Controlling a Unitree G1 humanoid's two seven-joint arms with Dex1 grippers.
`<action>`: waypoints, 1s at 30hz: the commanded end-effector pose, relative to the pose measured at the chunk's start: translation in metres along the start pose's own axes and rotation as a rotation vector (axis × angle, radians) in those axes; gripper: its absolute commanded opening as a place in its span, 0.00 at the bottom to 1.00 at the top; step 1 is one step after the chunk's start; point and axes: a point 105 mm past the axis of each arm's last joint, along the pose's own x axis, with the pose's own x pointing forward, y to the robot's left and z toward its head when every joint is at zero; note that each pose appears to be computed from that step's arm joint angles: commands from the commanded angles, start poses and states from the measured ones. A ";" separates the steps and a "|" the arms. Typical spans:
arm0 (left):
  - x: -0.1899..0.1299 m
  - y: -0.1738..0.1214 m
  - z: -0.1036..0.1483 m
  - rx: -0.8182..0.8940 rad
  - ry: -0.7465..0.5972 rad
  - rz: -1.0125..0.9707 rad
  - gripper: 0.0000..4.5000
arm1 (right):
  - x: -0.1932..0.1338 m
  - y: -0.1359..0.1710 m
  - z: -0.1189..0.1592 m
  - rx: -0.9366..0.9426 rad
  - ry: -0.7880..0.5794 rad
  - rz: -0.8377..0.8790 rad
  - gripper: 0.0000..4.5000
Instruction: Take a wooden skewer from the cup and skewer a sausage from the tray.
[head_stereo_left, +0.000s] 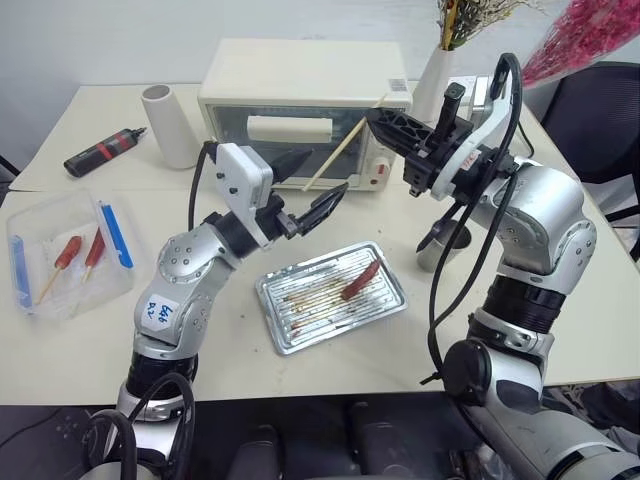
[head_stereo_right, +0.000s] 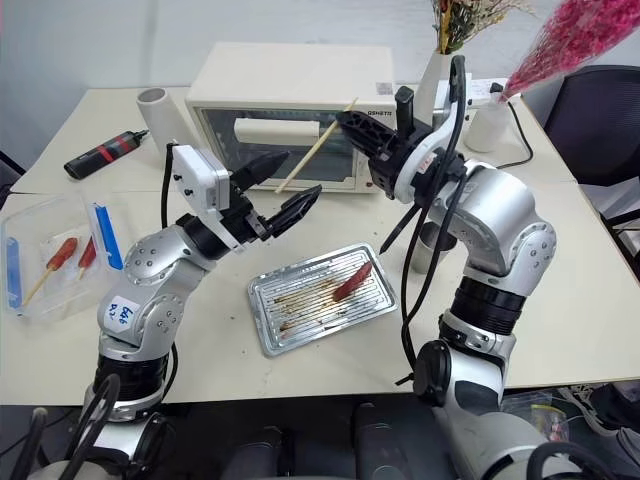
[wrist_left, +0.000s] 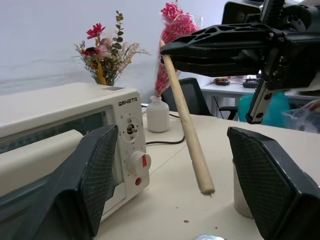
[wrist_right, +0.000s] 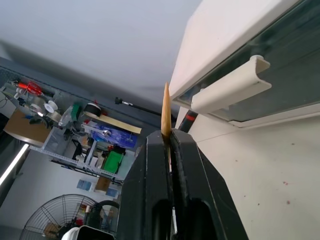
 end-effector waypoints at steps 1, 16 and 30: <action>0.003 -0.004 0.014 0.028 -0.052 -0.024 0.63 | -0.002 0.016 -0.001 -0.026 -0.015 0.059 0.00; 0.005 -0.001 0.022 0.050 -0.065 -0.007 0.38 | -0.004 0.006 0.000 -0.030 -0.027 0.022 0.00; 0.007 -0.005 0.019 0.018 -0.084 0.013 0.00 | -0.005 0.008 0.005 -0.007 -0.055 0.033 0.00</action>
